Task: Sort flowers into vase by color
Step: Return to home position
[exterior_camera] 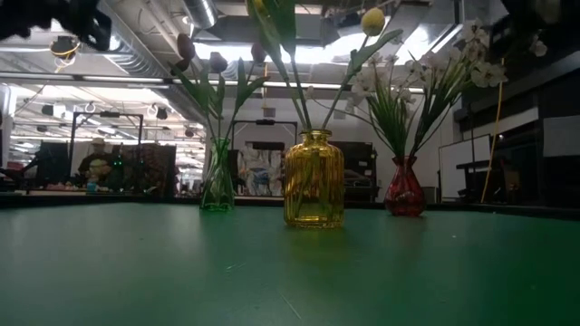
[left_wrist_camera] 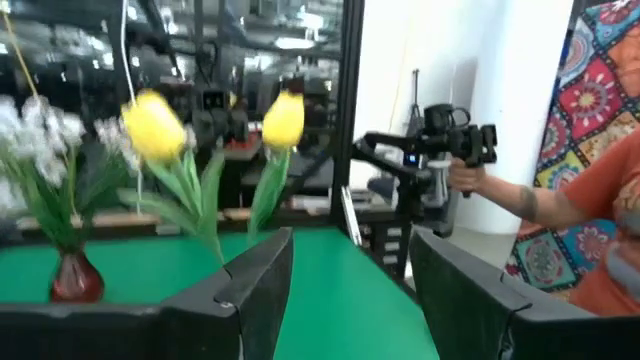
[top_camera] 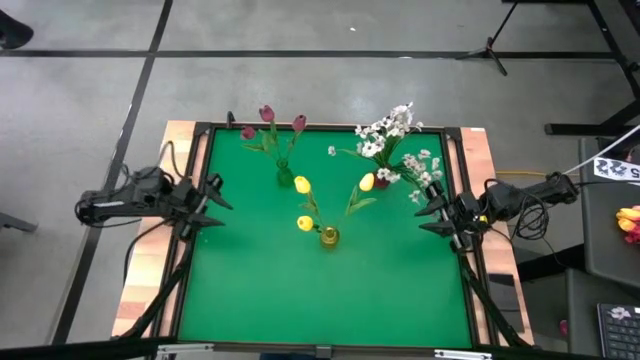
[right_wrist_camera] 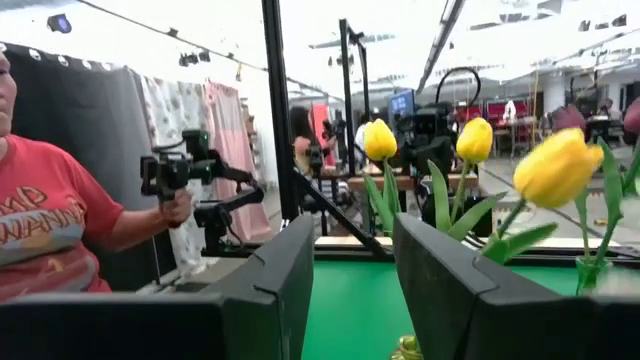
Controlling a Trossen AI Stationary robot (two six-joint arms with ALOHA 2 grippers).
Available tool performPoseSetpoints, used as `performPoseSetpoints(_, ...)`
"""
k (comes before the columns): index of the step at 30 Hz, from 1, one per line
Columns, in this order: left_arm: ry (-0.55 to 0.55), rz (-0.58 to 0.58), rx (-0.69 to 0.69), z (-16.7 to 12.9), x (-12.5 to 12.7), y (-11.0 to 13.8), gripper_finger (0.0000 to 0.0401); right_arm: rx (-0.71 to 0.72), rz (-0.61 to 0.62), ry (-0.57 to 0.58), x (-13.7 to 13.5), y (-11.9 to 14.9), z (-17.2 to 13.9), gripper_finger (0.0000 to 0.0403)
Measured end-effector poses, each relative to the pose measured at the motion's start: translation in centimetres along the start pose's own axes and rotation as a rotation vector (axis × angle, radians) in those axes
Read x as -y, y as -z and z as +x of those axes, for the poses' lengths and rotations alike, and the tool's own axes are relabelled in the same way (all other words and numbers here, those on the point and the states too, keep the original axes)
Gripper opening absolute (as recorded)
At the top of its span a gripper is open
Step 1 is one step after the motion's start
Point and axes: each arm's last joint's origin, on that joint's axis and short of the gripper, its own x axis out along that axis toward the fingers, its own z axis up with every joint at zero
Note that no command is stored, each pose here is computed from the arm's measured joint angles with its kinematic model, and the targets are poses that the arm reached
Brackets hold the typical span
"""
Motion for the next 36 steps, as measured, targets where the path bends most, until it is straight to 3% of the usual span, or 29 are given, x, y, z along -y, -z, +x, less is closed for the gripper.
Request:
performPoseSetpoints(9,-0.056,-0.041,-0.006,1.0,-0.9,3.2,0.0200,0.035,0.030,0.007,0.3,3.7,-1.1,0.0140)
performPoseSetpoints(19,-0.110,-0.077,0.000,1.6,-1.7,6.7,0.0200,-0.004,0.028,0.024,0.4,4.3,-1.2,0.0140)
performPoseSetpoints(36,-0.171,-0.034,0.014,1.6,-1.9,6.6,0.0200,-0.151,-0.032,0.071,0.7,5.8,-1.3,0.0140)
